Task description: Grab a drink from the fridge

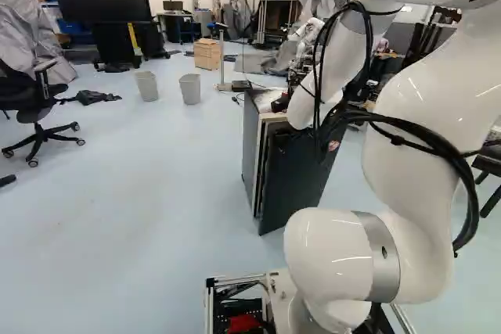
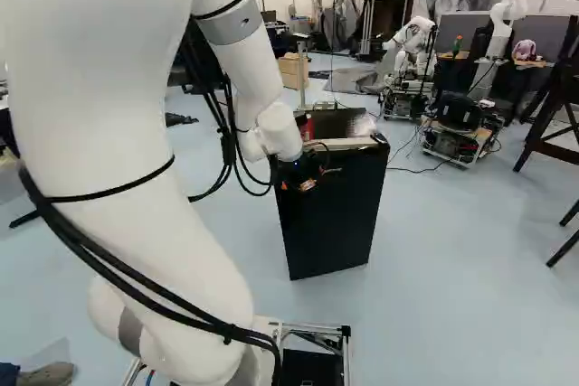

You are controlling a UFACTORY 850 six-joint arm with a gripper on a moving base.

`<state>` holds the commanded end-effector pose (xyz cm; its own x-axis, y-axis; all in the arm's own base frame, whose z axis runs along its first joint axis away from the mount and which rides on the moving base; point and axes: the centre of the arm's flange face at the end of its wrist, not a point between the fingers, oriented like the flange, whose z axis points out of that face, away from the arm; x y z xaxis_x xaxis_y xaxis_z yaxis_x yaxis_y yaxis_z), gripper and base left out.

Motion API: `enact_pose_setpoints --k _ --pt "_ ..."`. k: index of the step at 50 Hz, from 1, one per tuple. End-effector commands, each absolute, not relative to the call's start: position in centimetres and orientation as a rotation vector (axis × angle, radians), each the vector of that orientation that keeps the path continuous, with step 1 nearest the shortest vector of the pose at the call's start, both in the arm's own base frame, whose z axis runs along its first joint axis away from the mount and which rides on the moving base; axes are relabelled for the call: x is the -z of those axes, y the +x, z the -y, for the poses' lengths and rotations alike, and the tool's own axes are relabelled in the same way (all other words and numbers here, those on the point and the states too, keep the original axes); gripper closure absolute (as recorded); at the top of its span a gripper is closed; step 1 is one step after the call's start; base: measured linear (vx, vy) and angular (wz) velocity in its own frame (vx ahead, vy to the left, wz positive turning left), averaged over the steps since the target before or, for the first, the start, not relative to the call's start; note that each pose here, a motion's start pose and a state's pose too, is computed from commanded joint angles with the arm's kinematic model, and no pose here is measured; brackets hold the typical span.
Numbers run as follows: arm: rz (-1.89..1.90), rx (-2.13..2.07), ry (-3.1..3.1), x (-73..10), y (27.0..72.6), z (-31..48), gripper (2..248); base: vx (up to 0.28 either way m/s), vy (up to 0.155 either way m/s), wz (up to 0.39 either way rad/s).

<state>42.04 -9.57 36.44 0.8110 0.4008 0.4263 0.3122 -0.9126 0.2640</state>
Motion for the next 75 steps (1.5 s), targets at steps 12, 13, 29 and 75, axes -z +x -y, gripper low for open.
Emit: enact_pose_setpoints --k 12,13,29,75 --pt "-0.575 -0.729 2.811 -36.4 43.2 9.3 3 0.000 0.000 0.000" --pt "-0.576 -0.729 2.811 -36.4 43.3 9.3 3 0.000 0.000 0.000" --pt "-0.592 -0.737 2.807 -36.4 44.5 9.1 3 0.000 0.000 0.000" --pt "-0.612 -0.748 2.800 -36.4 46.2 8.7 3 0.000 0.000 0.000"
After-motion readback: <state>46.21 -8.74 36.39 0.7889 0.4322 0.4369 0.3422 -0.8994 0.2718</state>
